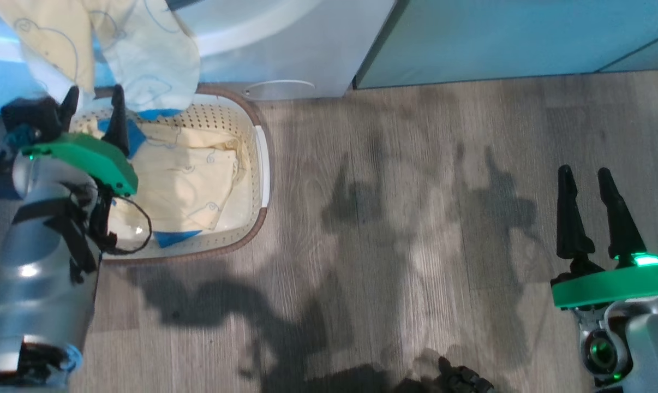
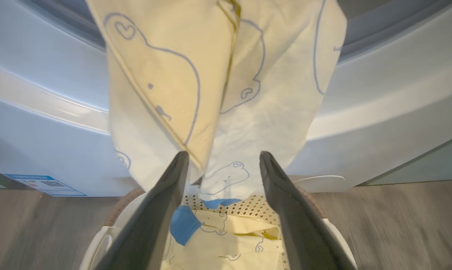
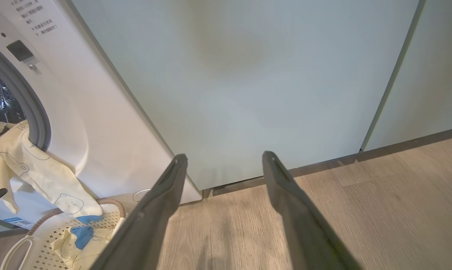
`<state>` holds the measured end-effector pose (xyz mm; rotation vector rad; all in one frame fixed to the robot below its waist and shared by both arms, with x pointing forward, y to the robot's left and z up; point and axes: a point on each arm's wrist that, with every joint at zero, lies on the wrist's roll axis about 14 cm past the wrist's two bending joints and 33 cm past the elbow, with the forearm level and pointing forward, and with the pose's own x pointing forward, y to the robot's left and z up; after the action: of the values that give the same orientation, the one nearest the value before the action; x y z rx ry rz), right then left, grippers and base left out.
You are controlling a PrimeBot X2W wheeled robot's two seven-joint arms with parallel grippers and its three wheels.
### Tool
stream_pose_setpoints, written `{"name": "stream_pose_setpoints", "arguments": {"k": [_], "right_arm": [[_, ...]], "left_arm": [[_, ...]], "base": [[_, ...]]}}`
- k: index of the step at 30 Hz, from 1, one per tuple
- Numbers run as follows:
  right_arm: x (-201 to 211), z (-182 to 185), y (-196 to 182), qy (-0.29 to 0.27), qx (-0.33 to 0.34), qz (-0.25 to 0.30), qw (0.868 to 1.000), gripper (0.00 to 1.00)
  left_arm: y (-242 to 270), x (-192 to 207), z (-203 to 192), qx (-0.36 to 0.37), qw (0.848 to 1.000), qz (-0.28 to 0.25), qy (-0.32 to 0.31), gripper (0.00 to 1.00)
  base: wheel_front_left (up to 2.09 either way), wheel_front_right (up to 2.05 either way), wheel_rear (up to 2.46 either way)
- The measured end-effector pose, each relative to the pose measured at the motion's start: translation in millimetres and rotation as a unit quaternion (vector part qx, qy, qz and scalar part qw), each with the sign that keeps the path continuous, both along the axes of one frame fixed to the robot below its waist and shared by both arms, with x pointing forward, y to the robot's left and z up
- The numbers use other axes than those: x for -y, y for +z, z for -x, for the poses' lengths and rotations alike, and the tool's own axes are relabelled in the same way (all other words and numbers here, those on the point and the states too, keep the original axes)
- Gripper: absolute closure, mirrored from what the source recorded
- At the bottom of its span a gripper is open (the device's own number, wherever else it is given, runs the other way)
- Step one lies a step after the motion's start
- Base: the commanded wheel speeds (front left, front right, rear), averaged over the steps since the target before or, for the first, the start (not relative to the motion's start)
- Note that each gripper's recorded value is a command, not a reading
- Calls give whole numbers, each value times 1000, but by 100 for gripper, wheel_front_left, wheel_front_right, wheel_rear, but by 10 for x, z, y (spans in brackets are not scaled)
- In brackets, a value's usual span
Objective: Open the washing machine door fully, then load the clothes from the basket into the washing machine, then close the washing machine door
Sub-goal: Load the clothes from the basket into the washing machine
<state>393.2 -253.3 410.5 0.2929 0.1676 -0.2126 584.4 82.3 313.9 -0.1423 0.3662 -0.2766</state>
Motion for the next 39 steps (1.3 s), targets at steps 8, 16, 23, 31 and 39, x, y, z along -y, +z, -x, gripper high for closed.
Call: {"name": "stream_pose_setpoints", "arguments": {"k": [8, 16, 23, 31, 39], "right_arm": [[-14, -170, -80, 9, -3, 4, 1000, 0], [-40, -257, -190, 16, -12, 5, 1000, 0], [-51, -333, -282, 21, -20, 7, 1000, 0], [-38, -358, -405, 22, -35, 10, 999, 0], [-19, -378, -431, 22, -38, 14, 999, 0]], "left_arm": [[-157, 15, -187, -13, 1000, -12, -7, 0], [-251, 87, -331, -20, 999, -18, -21, 0], [-302, 173, -498, -12, 999, -23, -40, 0], [-436, 271, -584, -16, 998, -24, -57, 0], [-464, 265, -655, -13, 998, -21, -56, 0]], "base": [[0, 0, 0], [0, 0, 0], [0, 0, 0], [0, 0, 0], [0, 0, 0]]}}
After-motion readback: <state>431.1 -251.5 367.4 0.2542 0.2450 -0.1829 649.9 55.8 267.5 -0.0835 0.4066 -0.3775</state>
